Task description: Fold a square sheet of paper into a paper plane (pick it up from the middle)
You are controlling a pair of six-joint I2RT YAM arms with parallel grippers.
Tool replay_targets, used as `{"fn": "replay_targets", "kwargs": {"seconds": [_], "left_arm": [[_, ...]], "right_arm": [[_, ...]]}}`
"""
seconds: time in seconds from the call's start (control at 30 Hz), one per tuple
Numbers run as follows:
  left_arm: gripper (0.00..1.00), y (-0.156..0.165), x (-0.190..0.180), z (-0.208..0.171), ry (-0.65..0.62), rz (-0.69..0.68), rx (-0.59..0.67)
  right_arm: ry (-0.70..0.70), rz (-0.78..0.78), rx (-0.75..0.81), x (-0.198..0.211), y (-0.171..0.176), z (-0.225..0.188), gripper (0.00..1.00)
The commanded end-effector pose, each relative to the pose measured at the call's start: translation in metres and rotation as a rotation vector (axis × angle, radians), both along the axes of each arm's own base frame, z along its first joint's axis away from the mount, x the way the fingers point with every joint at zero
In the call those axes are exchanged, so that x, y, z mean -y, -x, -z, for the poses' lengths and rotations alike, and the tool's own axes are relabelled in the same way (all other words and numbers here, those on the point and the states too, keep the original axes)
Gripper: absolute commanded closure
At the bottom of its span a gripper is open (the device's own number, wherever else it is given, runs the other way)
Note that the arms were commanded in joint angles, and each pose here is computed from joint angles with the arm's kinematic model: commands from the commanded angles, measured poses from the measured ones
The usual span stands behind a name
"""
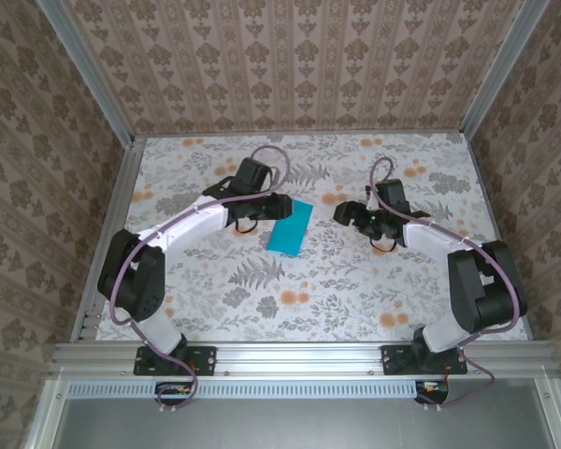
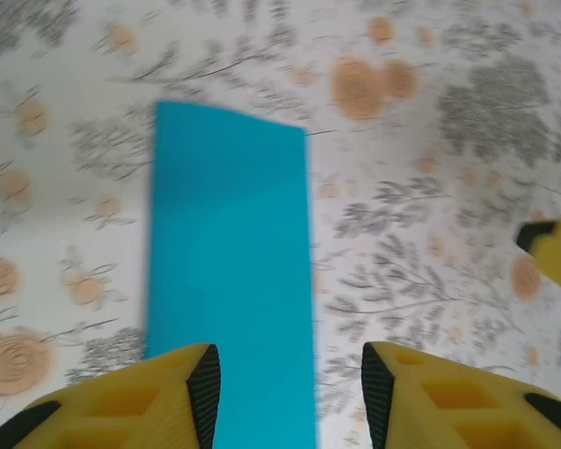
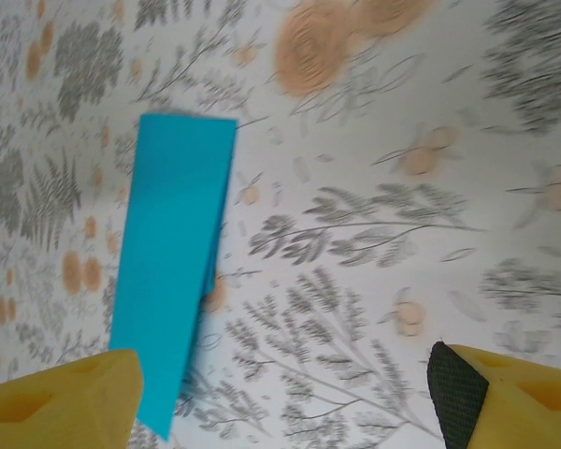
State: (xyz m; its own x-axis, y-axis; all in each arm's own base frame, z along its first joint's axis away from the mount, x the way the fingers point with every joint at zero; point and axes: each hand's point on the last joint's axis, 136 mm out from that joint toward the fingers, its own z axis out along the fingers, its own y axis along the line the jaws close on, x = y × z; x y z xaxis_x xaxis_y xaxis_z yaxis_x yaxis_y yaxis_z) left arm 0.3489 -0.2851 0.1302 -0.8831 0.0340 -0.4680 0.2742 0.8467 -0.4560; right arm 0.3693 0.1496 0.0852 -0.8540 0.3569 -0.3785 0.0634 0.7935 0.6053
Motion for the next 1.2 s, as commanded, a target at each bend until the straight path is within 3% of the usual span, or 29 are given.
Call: {"fn": "replay_targets", "kwargs": {"seconds": [0.0, 0.27, 0.53, 0.9, 1.17], "left_arm": [[0.61, -0.008, 0.001, 0.024, 0.095, -0.053, -0.109], [0.75, -0.016, 0.008, 0.065, 0.101, -0.054, -0.234], [0.72, -0.020, 0.011, 0.093, 0.096, -0.084, -0.307], [0.73, -0.003, -0.003, 0.117, 0.043, -0.234, -0.420], [0.72, 0.000, -0.005, 0.124, 0.025, -0.258, -0.443]], "right_arm": [[-0.053, -0.071, 0.005, -0.030, -0.002, -0.006, 0.18], [-0.091, -0.131, -0.070, -0.072, 0.020, 0.003, 0.19], [-0.111, -0.162, -0.147, -0.095, 0.033, 0.016, 0.21], [-0.082, -0.070, -0.308, -0.104, 0.052, 0.033, 0.37], [-0.070, -0.070, -0.361, -0.119, 0.058, 0.046, 0.44]]}}
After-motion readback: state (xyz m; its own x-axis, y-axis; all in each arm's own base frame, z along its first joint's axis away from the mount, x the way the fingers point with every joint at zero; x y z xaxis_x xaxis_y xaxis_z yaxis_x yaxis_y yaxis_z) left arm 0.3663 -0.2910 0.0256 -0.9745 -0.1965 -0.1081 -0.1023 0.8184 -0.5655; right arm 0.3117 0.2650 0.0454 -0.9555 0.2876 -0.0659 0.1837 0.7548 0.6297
